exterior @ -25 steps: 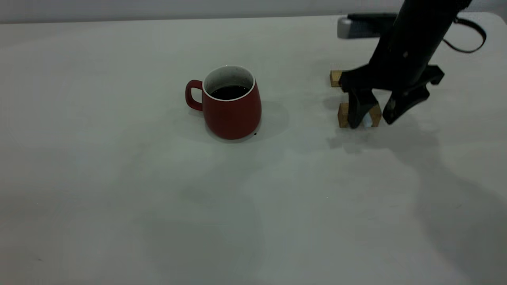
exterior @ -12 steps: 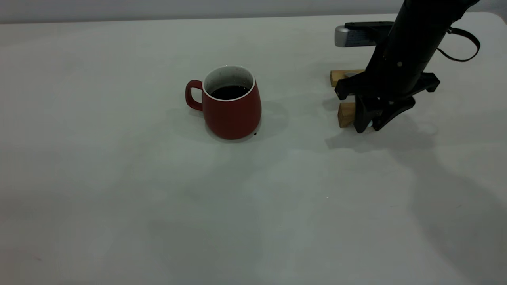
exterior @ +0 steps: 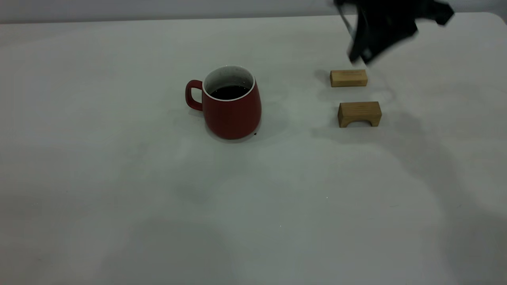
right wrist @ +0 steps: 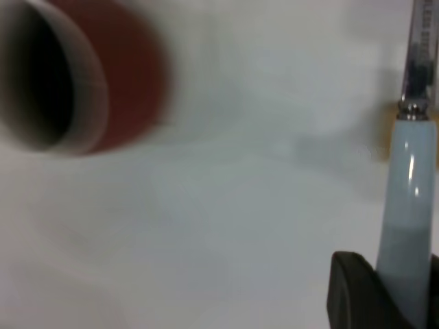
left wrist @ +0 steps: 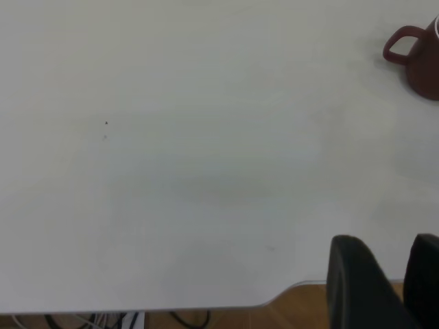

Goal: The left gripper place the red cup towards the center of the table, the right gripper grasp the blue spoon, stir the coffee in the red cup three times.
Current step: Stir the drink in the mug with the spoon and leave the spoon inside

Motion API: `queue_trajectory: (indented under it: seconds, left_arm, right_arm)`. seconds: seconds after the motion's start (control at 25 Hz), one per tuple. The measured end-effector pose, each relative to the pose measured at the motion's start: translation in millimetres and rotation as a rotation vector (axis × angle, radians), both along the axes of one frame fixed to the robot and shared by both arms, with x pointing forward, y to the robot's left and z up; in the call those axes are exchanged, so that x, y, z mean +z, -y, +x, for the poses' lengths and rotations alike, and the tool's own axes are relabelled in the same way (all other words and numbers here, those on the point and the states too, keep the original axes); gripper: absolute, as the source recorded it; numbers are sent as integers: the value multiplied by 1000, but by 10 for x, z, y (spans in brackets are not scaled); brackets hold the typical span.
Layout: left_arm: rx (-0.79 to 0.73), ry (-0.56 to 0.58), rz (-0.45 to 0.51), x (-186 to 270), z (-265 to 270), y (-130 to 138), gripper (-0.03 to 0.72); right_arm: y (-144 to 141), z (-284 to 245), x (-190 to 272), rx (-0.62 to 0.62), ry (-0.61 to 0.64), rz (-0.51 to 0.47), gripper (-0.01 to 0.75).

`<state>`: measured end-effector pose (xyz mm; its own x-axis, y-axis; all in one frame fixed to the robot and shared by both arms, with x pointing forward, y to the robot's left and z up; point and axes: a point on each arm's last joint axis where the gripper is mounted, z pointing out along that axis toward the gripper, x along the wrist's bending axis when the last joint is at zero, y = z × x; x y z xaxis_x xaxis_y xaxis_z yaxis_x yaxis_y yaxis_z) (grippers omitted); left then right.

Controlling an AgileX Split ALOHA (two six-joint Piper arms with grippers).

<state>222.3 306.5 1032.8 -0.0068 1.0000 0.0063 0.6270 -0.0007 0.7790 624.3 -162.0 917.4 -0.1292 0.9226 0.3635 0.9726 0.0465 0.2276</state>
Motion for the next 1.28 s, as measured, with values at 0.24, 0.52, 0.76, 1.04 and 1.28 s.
queue_trajectory:
  seconds: [0.24,0.52,0.76,1.04,1.28]
  left_arm:
    - [0,0,0,0,0,0,241]
    - [-1,0,-1,0,0,1,241]
    - [-1,0,-1,0,0,1,241]
    - [-1,0,-1,0,0,1,241]
    - [-1,0,-1,0,0,1,241]
  right_arm:
    - [-391,-71,416,-385,-278,533,147]
    - [-839,-53,486,-864,-750,948,147]
    - [-1113,-151,464,-1066,-1051,1015,147]
    - [-1149,-97,9,-1214,-1188,939,147]
    - [-1248,94,-241,-1215,-1204,936,147]
